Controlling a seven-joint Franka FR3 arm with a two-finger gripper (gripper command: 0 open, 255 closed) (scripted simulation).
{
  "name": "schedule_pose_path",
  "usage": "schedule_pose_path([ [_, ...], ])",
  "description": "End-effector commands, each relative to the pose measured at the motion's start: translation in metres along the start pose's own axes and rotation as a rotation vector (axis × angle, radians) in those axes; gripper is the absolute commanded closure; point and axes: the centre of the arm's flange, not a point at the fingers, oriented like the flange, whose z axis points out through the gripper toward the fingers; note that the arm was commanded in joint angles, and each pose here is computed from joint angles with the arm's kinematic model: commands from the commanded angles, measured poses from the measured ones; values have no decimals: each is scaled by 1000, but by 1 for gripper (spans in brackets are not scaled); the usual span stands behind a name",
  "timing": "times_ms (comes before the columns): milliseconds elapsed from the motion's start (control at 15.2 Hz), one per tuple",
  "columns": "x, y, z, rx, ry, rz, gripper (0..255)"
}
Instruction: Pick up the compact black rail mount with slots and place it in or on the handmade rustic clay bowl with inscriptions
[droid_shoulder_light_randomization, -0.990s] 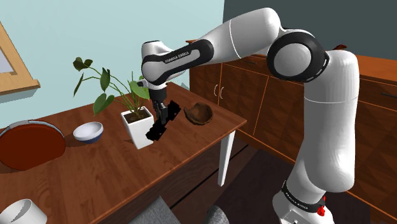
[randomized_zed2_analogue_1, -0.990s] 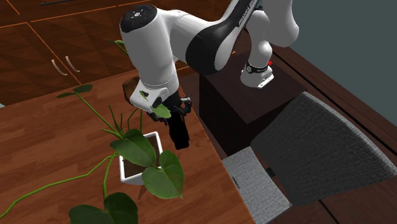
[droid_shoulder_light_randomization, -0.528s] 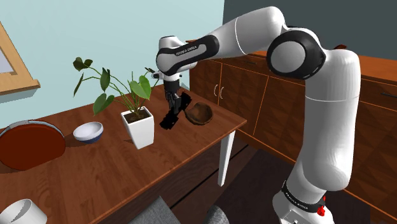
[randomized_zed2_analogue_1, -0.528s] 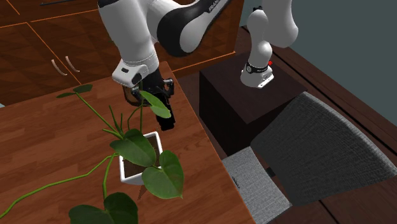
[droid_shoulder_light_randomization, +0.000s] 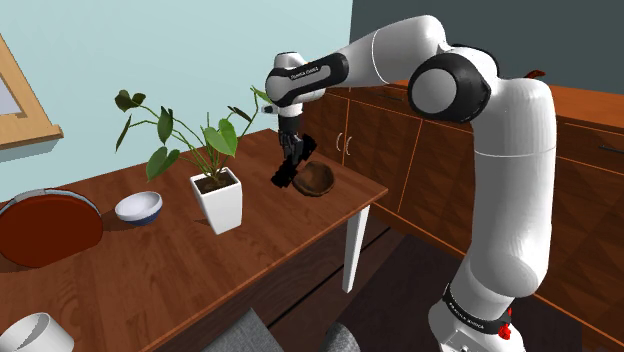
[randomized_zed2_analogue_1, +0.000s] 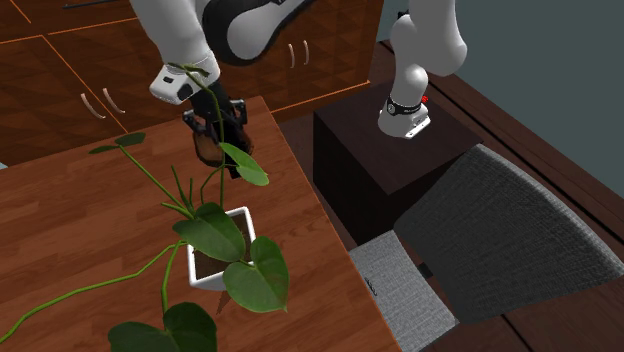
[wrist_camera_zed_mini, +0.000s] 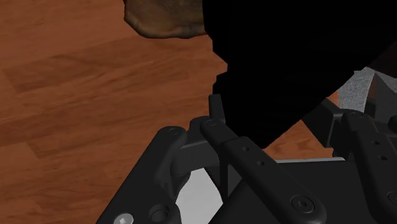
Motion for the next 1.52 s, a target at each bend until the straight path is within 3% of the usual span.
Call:
schedule_pose_path([
  [0, -24, 10, 0, -1, 0, -2, 255],
  [594, -129, 60, -10, -1, 0, -2, 255],
  [1452, -131, 64, 58, -1, 0, -2, 255],
])
